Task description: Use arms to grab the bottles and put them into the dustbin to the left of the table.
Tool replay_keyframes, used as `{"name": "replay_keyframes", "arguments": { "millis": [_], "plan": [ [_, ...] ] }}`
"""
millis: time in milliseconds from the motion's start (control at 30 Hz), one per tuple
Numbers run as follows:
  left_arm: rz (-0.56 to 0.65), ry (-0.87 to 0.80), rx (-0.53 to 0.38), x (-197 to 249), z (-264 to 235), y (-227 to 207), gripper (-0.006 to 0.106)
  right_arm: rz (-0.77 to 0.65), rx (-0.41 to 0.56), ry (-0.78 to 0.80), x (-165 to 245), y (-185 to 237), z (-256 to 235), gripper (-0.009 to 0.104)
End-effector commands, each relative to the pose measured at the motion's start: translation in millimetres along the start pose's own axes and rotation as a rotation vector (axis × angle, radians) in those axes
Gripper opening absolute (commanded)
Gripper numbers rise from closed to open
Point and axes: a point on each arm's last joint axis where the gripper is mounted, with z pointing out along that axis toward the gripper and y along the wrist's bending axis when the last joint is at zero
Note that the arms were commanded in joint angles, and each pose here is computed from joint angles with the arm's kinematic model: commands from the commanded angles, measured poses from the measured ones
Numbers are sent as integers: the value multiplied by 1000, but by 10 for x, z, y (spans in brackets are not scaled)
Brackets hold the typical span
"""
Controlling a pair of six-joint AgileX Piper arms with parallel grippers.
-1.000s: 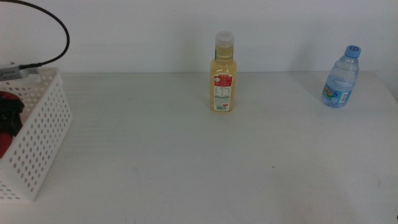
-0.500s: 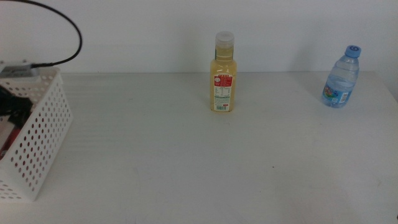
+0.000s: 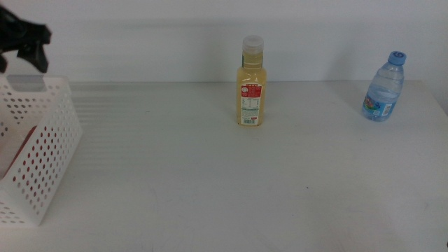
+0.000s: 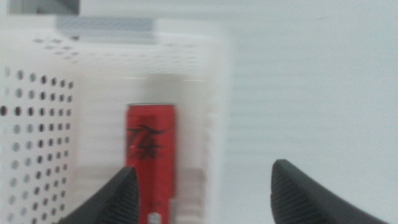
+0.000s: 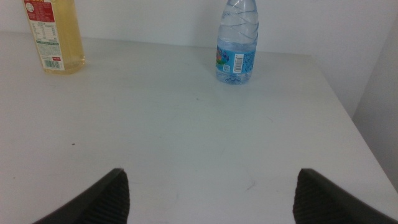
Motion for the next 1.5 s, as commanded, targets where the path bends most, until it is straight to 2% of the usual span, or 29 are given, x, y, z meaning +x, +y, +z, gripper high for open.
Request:
{"name": "replay_keyframes", "arguments": {
  "millis": [0,133,367,467,633,867,967,1067,1133,1300,1467],
  "plan": [
    [26,-19,25,161,-438,-205,58,-14,14,-104,-101,-10,-31,70],
    [69,-91,67,457,-624,-515,54,-14,14,-104,-101,-10,-31,70],
    [133,-371,166,922,-728,-933,54,-14,14,-104,-101,-10,-31,70],
    [110,-426,219,1080,-617,-1070,54,-14,14,-104,-101,-10,-31,70],
    [172,-501,298,1306,-304,-1350,54,-14,14,-104,-101,-10,-31,70],
    [210,-763,424,1483,-39,-1666,54,-14,14,-104,-101,-10,-31,70],
    [189,-827,455,1505,97,-1738,54,-14,14,-104,-101,-10,-31,70],
    [143,-810,472,1496,249,-1791,54,-14,14,-104,-101,-10,-31,70],
    [170,-814,465,1481,349,-1830,55,-14,14,-104,-101,-10,-31,70],
    [228,-862,468,1453,517,-1954,64,-14,14,-104,-101,-10,-31,70],
    [158,-883,479,1330,651,-2103,86,-14,14,-104,-101,-10,-31,70]
  ]
}}
